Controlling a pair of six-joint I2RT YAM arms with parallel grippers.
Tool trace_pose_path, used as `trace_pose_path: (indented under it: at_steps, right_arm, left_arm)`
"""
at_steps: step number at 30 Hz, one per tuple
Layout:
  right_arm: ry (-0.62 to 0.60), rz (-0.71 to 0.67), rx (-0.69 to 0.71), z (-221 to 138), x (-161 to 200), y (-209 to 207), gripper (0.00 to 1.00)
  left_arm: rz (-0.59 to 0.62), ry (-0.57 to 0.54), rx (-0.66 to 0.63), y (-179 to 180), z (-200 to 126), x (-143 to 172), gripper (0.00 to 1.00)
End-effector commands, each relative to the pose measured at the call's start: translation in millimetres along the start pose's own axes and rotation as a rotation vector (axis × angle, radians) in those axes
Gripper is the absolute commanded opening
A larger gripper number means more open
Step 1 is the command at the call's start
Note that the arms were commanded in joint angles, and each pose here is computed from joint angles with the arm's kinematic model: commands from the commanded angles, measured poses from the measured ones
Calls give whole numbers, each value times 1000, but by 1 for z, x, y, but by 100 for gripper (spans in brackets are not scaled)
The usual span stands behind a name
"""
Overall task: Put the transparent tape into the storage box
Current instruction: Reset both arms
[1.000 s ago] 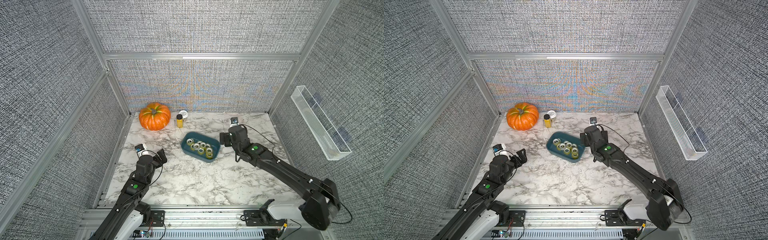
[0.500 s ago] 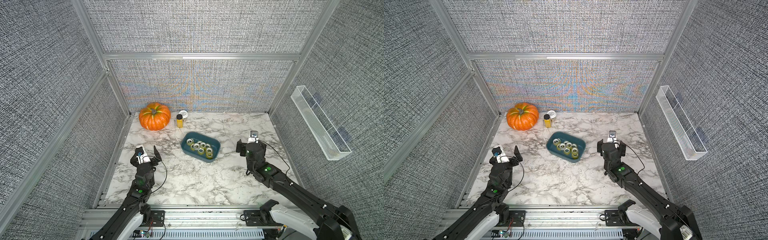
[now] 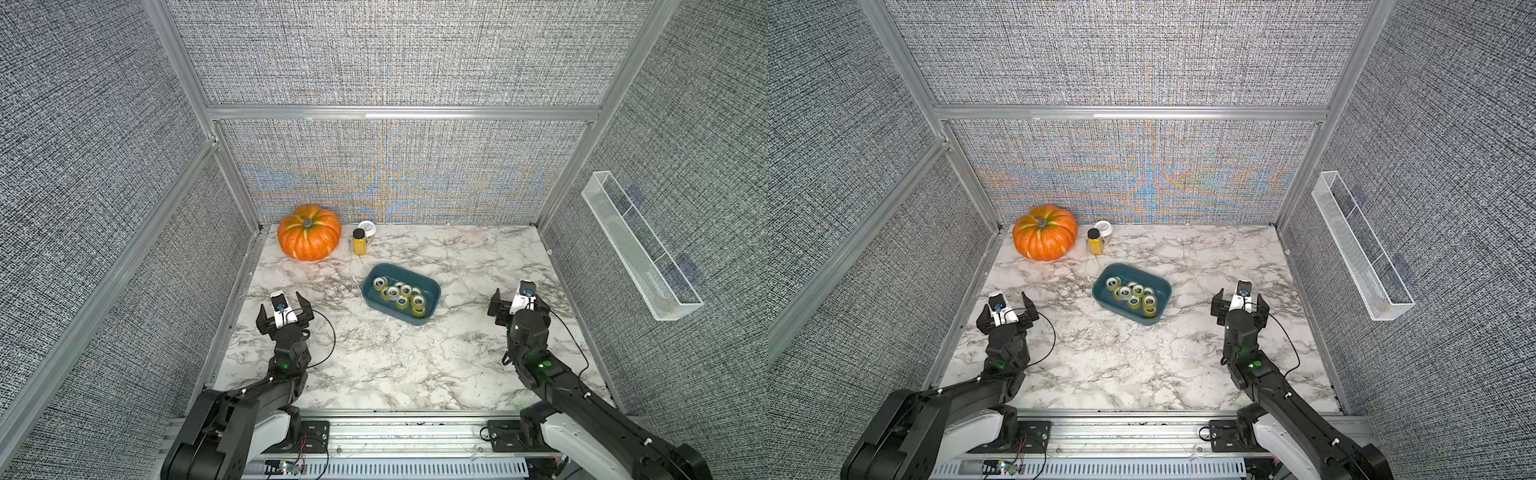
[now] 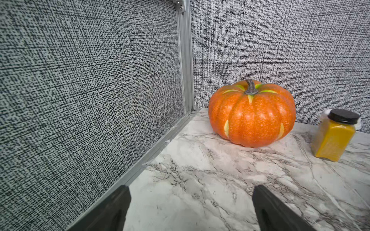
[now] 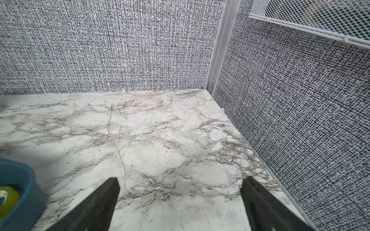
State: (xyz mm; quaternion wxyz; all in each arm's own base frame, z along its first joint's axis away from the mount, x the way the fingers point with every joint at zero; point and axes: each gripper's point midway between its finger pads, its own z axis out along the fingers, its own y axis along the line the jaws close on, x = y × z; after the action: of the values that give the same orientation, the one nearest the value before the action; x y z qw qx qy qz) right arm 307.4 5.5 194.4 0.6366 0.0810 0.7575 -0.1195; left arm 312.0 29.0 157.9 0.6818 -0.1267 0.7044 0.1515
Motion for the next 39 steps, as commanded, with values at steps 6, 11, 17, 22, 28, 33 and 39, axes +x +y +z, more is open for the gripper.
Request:
trace_pose_path:
  at_steps: [6, 11, 17, 22, 28, 33, 39]
  right_arm:
    - [-63, 27, -47, -3, -11, 3, 99]
    - [-87, 29, -80, -5, -13, 7, 99]
    - [-98, 9, -133, -6, -12, 16, 99]
    - [-112, 4, -141, -5, -14, 17, 99]
    - [-134, -15, -108, 5, -13, 12, 99]
    - [-118, -25, -106, 25, 2, 9, 99]
    - [-107, -45, -93, 45, 17, 8, 99]
  left_arm:
    - [0, -89, 24, -9, 13, -12, 99]
    - [20, -99, 58, -16, 14, -7, 99]
    - [60, -70, 157, -33, 19, -2, 100]
    - [63, -14, 271, -46, 31, 7, 99]
    - [54, 65, 307, -50, 49, 22, 96]
    - [26, 79, 245, -40, 57, 23, 99]
    - [25, 84, 240, -39, 58, 24, 99]
